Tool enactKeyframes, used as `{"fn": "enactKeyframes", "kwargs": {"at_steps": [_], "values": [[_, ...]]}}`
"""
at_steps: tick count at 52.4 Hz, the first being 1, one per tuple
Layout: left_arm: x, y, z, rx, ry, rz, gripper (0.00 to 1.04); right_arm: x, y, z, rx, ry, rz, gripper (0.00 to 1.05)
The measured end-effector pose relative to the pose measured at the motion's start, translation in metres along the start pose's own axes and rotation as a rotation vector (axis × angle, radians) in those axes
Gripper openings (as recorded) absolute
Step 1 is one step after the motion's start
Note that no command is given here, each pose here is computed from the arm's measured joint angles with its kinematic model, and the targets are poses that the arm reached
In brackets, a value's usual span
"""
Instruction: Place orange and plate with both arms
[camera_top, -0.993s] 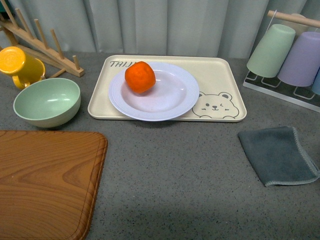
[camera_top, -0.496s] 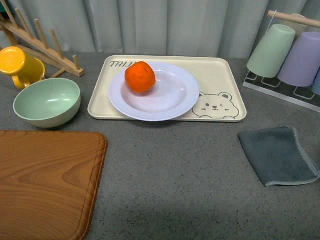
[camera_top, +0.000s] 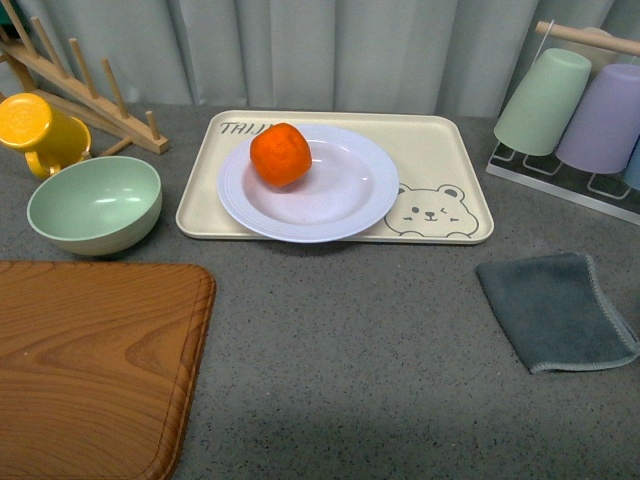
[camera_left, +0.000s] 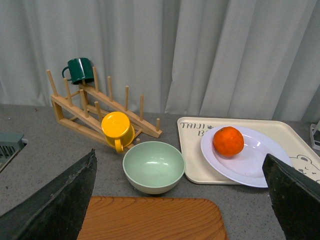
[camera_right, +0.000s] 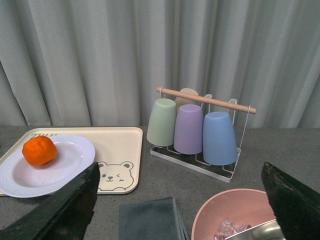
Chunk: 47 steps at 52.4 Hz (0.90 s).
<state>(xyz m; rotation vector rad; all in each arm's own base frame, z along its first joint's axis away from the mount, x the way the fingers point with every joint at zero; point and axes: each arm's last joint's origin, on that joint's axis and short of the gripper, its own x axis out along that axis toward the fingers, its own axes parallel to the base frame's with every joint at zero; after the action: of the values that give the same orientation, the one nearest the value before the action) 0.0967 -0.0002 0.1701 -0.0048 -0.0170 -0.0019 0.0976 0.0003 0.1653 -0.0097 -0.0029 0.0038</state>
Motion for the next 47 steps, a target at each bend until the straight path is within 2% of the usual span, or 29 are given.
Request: {"fn": "enactKeyframes", "kwargs": {"at_steps": [47], "values": [[0.0,0.0,0.0,0.0,0.0,0.0,0.98,0.0,0.0,0.0,0.0,0.0,0.0,0.96]]}}
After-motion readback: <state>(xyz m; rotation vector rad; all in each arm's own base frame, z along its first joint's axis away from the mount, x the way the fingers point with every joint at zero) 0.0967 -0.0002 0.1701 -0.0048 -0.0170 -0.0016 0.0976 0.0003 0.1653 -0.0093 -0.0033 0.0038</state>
